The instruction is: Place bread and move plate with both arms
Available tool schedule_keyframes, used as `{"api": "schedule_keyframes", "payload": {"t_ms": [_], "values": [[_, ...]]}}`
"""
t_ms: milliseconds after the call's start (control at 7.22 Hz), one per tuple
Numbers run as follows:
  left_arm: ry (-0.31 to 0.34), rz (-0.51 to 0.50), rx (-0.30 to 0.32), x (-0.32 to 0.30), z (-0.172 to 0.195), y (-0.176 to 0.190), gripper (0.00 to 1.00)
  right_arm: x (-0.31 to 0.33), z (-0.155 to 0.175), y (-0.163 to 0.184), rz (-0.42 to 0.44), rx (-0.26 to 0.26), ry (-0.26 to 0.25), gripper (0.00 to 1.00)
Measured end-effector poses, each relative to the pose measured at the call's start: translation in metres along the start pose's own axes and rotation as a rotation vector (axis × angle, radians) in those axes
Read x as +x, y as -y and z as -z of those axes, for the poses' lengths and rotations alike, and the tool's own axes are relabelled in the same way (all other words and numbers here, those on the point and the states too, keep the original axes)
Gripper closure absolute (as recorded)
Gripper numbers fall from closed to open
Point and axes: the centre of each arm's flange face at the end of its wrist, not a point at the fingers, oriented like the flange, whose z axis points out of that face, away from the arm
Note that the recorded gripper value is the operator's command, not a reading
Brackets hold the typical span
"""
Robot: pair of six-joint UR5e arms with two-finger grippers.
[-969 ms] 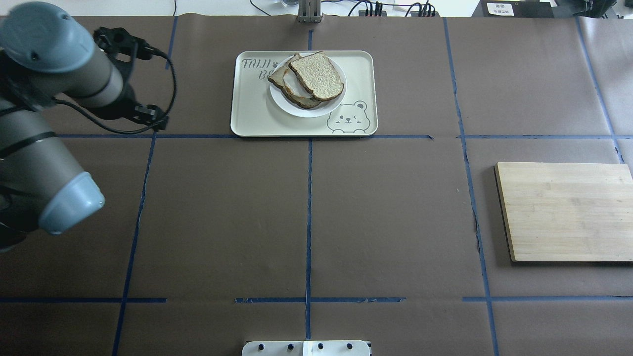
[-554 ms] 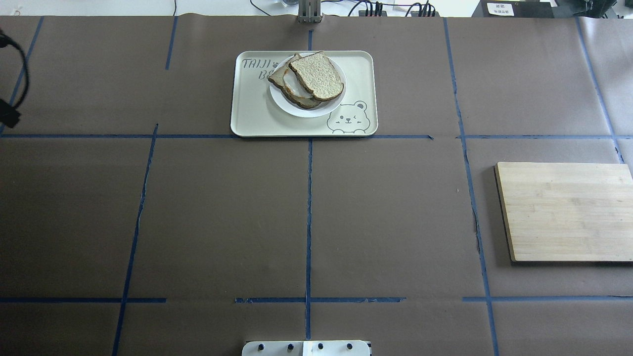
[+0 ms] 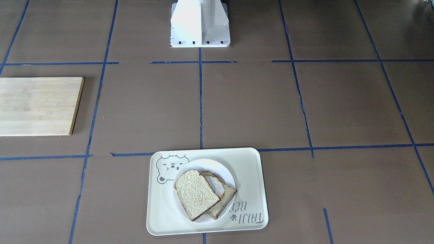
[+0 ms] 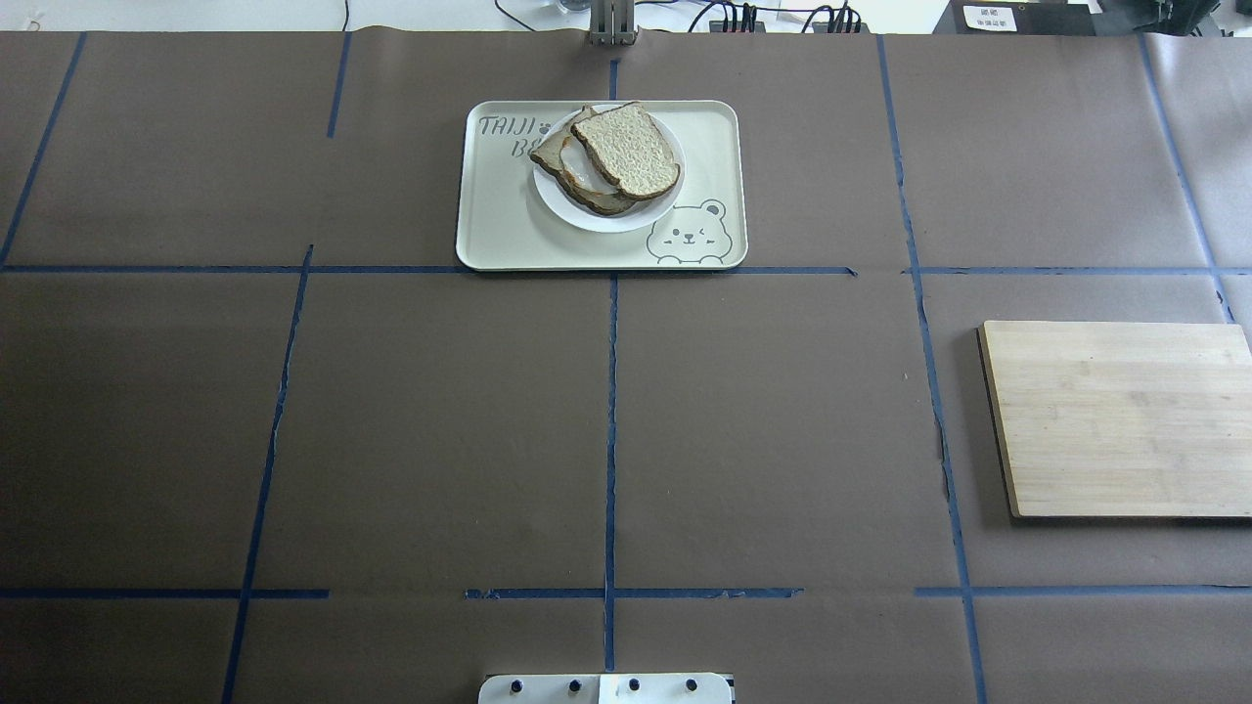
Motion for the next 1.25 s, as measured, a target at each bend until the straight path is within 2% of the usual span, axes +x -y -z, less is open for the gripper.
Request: {"api": "schedule_keyframes", "payload": {"t_ms": [277,554,831,1246], "values": [[-0.068,0.063,-0.001,-0.02,-0.027,-0.049,0.0,0.0,0.0,-0.001,-0.001,0.0,0.001,0.0],[-0.124,0.103,-0.009,-0.027,-0.045,-0.069,0.0,0.0,-0.001,-0.001,-0.002,-0.001,0.002,0.0],[-0.132,0.118,-0.023,-0.035,-0.055,-0.068,0.0,0.0,-0.001,-0.001,-0.001,-0.001,0.002,0.0],[-0.122,0.122,-0.009,-0.034,-0.045,-0.071,0.0,0.0,-0.002,-0.002,0.0,-0.002,0.003,0.0]]}}
